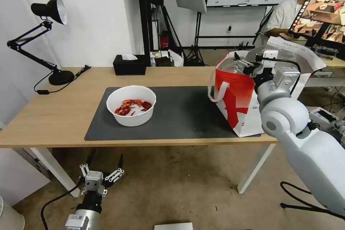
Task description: Pick up the trash from the table and place it into the takeout bag.
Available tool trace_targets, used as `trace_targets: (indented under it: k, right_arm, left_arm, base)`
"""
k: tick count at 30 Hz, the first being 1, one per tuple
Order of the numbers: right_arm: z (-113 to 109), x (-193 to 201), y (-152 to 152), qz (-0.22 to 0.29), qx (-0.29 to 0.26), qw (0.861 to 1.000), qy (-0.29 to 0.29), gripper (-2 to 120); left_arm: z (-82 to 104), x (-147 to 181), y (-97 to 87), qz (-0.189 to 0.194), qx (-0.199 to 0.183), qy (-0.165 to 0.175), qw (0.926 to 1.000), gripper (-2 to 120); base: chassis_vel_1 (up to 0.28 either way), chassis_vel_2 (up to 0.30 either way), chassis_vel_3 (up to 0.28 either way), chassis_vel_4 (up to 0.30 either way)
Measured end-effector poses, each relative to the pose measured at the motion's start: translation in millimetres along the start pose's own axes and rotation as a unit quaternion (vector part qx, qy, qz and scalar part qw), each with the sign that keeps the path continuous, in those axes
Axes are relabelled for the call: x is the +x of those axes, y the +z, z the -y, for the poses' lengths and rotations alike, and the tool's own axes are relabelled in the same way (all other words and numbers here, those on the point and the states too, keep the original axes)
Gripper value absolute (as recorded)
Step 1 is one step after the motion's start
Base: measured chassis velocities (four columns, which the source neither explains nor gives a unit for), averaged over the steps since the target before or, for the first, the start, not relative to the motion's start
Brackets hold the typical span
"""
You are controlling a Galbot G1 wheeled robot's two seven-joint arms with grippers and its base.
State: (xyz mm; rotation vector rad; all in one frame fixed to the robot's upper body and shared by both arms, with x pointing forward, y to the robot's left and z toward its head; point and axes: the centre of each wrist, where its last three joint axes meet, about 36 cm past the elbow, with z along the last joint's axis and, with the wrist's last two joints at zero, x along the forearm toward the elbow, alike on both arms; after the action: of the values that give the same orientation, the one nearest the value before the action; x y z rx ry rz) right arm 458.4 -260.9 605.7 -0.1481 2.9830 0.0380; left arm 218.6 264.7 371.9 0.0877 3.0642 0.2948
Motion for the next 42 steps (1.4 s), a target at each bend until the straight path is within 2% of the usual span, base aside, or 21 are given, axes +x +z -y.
trace_targets:
  k: [10,13,18,21,22,25,26,29,30,33,34,36,42]
  right_arm:
    - [5.8,40.9,5.6,0.015,-0.015,0.993,-0.114,100]
    - [6.0,59.3,17.8,0.025,-0.028,0.986,-0.162,100]
    - [1.6,75.0,34.0,0.027,-0.029,0.982,-0.183,100]
    - [-2.6,98.9,63.3,0.027,-0.033,0.98,-0.196,100]
    - [-2.6,98.9,63.3,0.027,-0.033,0.98,-0.196,100]
    - [-2.4,122.0,97.7,0.033,-0.032,0.979,-0.199,100]
    - [-2.4,122.0,97.7,0.033,-0.032,0.979,-0.199,100]
    - [-2.0,142.3,133.0,0.029,-0.024,0.983,-0.182,100]
    - [-2.0,142.3,133.0,0.029,-0.024,0.983,-0.182,100]
    - [-10.0,173.7,170.1,-0.004,-0.014,0.989,-0.148,100]
    - [-10.0,173.7,170.1,-0.004,-0.014,0.989,-0.148,100]
    - [-18.5,195.4,192.1,-0.032,-0.018,0.991,-0.131,100]
    - [-35.5,216.7,220.5,-0.068,-0.033,0.991,-0.115,100]
  left_arm:
    - [1.0,-2.2,-1.4,0.004,0.002,0.0,1.0,100]
    - [2.0,-3.0,-2.3,0.006,0.003,0.0,1.0,100]
    - [3.2,-3.2,-3.2,0.007,0.005,0.0,1.0,100]
    - [3.7,-2.7,-4.1,0.009,0.006,-0.001,0.9999,100]
    - [3.7,-2.7,-4.1,0.009,0.006,-0.001,0.9999,100]
    - [3.3,-2.2,-4.2,0.011,0.006,-0.001,0.9999,100]
    - [3.3,-2.2,-4.2,0.011,0.006,-0.001,0.9999,100]
    - [4.2,-2.4,-3.7,0.011,0.007,-0.001,0.9999,100]
    - [4.2,-2.4,-3.7,0.011,0.007,-0.001,0.9999,100]
    - [6.5,-2.5,-2.5,0.01,0.007,0.001,0.9999,100]
    - [6.5,-2.5,-2.5,0.01,0.007,0.001,0.9999,100]
    - [7.5,-2.4,-2.1,0.01,0.007,0.003,0.9999,100]
    - [10.1,-2.0,2.1,0.006,0.009,0.004,0.9999,100]
  base:
    - [0.0,0.0,0.0,0.0]
    - [0.0,0.0,0.0,0.0]
    - [0.0,0.0,0.0,0.0]
    - [0.0,0.0,0.0,0.0]
    - [0.0,0.0,0.0,0.0]
    - [0.0,0.0,0.0,0.0]
    - [0.0,0.0,0.0,0.0]
    - [0.0,0.0,0.0,0.0]
    - [0.0,0.0,0.0,0.0]
    - [0.0,0.0,0.0,0.0]
    - [0.0,0.0,0.0,0.0]
    - [0.0,0.0,0.0,0.0]
    - [0.0,0.0,0.0,0.0]
